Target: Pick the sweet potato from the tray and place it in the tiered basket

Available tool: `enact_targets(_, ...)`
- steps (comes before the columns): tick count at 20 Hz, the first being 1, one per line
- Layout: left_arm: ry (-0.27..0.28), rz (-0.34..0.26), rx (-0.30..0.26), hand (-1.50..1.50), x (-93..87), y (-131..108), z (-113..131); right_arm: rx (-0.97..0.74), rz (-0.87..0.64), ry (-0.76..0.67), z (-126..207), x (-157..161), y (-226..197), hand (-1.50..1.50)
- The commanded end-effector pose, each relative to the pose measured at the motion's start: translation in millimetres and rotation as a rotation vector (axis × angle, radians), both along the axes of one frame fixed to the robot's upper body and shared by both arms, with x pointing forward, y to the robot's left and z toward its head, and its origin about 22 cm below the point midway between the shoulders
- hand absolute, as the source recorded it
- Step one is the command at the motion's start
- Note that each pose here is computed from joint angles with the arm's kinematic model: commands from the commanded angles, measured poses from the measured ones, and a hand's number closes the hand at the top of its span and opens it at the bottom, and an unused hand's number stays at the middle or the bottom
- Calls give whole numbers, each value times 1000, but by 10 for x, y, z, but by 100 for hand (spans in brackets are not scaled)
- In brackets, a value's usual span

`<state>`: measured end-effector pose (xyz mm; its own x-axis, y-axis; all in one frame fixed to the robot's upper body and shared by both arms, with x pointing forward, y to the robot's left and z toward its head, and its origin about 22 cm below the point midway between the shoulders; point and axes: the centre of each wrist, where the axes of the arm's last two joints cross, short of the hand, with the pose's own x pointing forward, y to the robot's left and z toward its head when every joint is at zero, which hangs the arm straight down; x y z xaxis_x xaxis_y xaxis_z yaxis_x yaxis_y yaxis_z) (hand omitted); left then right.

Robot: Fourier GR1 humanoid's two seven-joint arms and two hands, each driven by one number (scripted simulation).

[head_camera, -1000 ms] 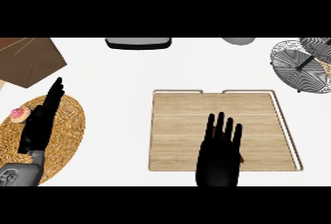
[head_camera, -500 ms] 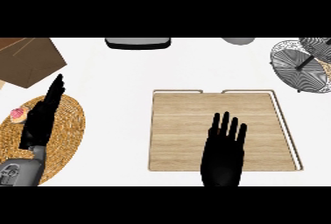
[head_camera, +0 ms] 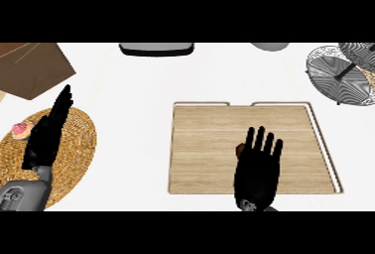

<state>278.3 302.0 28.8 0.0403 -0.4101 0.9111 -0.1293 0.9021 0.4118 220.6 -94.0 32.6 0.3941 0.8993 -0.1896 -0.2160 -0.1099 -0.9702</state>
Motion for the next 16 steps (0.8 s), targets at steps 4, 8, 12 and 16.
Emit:
enact_targets(4,-3,-3,14,0,-71,-208,94,14,-116,12,-79,210,-6,-150)
enact_targets(8,-3,-26,-13,0,-30,114,234,-3,-63,196,-362,120,74,150)
enact_targets(12,-10,-9,13,0,77,-85,162,-171,31,173,-328,100,126,150)
enact_targets(16,9,-12,5,0,-171,-40,-177,-21,1,116,-191,113,-25,150)
